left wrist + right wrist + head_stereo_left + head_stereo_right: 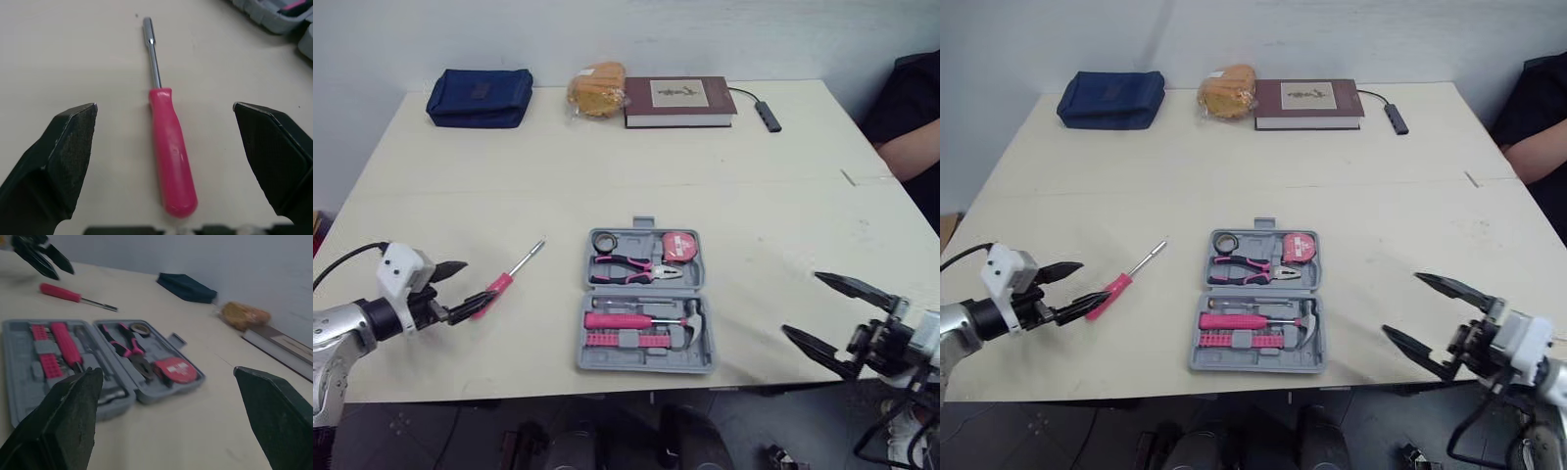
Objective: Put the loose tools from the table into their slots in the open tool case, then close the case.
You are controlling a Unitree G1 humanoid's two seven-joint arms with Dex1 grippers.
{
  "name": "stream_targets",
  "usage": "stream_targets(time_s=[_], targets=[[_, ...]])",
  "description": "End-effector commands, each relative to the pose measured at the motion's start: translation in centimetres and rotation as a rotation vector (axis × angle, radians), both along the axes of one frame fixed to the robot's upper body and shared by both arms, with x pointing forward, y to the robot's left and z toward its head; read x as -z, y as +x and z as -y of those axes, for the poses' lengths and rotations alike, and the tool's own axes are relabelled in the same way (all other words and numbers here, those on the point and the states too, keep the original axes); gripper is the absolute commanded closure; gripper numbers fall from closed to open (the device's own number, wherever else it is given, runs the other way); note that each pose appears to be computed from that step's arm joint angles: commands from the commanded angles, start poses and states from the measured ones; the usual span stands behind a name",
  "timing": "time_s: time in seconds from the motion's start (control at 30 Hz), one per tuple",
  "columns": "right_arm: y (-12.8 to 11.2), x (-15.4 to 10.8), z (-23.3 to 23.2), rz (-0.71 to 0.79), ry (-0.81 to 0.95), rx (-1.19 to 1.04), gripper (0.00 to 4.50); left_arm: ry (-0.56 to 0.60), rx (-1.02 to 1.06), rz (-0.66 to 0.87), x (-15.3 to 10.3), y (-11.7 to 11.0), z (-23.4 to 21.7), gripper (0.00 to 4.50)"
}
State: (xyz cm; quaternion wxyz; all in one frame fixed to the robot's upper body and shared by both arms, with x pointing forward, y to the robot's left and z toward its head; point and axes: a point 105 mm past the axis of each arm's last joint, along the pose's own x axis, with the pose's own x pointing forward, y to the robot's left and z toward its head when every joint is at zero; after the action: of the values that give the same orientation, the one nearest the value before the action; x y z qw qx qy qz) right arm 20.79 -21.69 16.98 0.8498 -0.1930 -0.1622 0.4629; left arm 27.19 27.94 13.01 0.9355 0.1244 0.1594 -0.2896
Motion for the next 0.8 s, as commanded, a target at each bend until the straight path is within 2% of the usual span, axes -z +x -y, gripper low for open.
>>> stream_targets(time_s=[0.03, 0.17, 0.2, 0.27, 0.37, 0.47, 0.5, 0.57, 0.67, 0.8], targets=[[-0.2, -1.2, -3.2, 0.047, -0.033, -0.155, 0.06, 0.089, -0.076, 0.033, -0.1, 0.8, -0.3, 0.00], [-0.3, -0.7, -4.6, 0.045, -0.097, -0.229, 0.06, 0.089, -0.094, -0.004, 1.3, 0.9, -0.2, 0.00], [-0.1, -1.0, -4.7, 0.053, -0.085, -0.220, 0.02, 0.069, -0.090, -0.021, 1.7, 1.0, 0.2, 0.26], [0.2, -1.1, -4.7, 0.057, -0.083, -0.201, 0.00, 0.029, -0.075, -0.082, 2.8, 0.9, 1.1, 0.90], [0.3, -1.2, -4.5, 0.057, -0.088, -0.187, 0.00, 0.052, -0.080, -0.118, 3.5, 0.7, 1.1, 2.30], [0.4, -1.5, -4.5, 0.064, -0.084, -0.176, 0.00, 0.035, -0.076, -0.090, 3.3, 0.9, 1.3, 3.76], [0.5, -1.6, -4.4, 0.068, -0.083, -0.169, 0.00, 0.029, -0.070, -0.084, 3.2, 1.0, 1.4, 3.95], [0.5, -1.7, -4.2, 0.071, -0.086, -0.150, 0.00, 0.010, -0.055, -0.028, 2.3, 1.6, 1.7, 3.94], [0.5, -1.4, -3.1, 0.068, -0.089, -0.090, 0.00, -0.032, 0.074, 0.208, -1.9, 2.8, 3.5, 3.94], [-0.5, 0.4, -1.0, 0.012, -0.171, -0.040, 0.00, -0.027, 0.392, 0.291, -3.9, 1.2, 7.6, 3.94]])
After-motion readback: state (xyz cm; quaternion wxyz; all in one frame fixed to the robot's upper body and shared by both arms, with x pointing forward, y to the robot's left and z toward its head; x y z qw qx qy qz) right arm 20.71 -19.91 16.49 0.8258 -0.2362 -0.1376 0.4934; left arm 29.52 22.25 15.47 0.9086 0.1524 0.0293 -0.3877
